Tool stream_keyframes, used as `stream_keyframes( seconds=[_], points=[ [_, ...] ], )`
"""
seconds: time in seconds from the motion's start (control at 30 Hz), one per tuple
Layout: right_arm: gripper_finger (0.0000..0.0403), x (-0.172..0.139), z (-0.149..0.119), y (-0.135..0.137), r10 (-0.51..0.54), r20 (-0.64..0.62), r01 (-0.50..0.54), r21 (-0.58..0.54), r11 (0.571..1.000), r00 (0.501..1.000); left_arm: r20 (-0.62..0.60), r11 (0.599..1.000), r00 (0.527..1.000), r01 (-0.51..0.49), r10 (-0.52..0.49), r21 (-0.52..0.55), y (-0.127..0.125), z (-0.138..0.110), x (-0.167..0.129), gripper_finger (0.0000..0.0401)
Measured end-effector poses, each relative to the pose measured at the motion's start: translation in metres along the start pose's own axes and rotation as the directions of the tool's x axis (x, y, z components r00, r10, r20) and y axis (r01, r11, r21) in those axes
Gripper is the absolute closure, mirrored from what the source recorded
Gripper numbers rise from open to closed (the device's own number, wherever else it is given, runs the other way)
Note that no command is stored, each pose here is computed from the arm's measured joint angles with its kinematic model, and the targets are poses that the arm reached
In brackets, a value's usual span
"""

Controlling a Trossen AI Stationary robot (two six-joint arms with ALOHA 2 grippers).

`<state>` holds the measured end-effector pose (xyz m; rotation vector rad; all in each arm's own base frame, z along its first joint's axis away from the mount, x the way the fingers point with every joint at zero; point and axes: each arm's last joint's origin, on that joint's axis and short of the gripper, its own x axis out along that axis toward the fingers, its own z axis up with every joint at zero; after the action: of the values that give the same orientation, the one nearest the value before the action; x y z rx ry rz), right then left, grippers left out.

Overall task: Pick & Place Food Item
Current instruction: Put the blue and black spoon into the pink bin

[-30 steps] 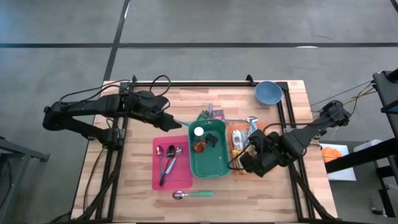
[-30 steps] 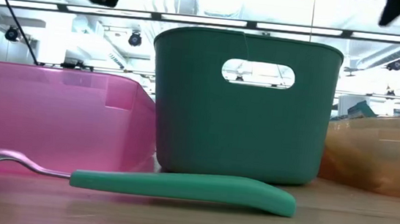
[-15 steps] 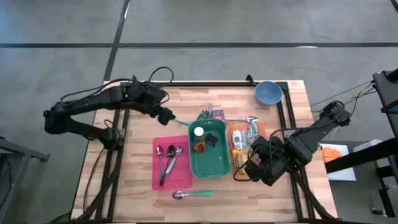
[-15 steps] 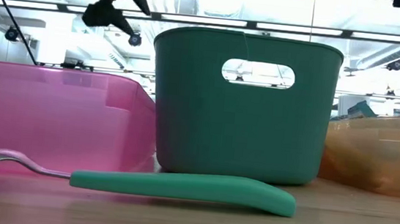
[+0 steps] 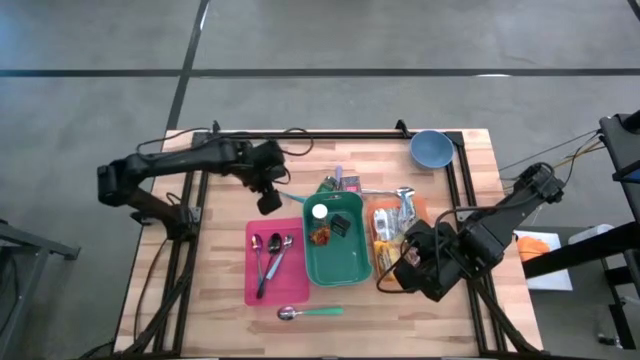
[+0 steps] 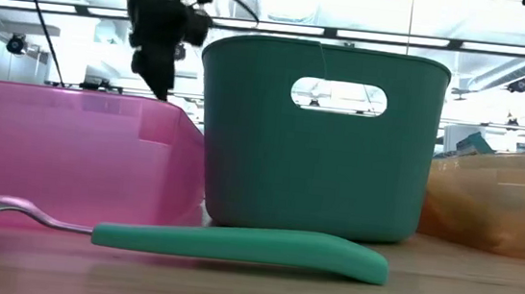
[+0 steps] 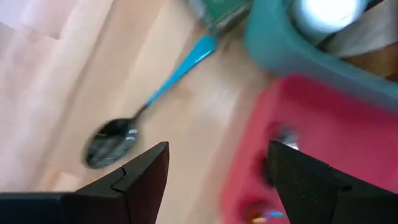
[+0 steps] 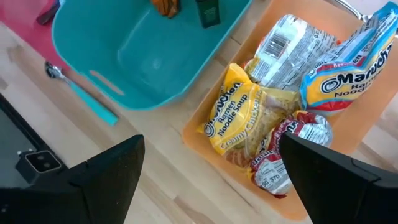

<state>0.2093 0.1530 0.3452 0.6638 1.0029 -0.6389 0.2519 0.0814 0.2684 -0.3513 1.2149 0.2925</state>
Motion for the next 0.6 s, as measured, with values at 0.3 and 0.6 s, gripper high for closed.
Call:
stream_keyframes(
  seconds=[0.3, 0.6],
  points=[
    [0.0033, -0.004, -0.016, 0.002, 0.015, -0.011, -0.015, 0.021, 1.0, 1.0, -0.064, 0.962, 0.985, -0.139, 0.158, 0.235, 0.017, 0.013, 0.039, 0.0128],
    [0.0034, -0.009, -0.027, 0.002, 0.038, 0.014, -0.039, 0.096, 0.995, 0.999, -0.134, 0.959, 0.971, -0.163, 0.197, 0.23, 0.043, 0.02, 0.078, 0.0128]
  ],
)
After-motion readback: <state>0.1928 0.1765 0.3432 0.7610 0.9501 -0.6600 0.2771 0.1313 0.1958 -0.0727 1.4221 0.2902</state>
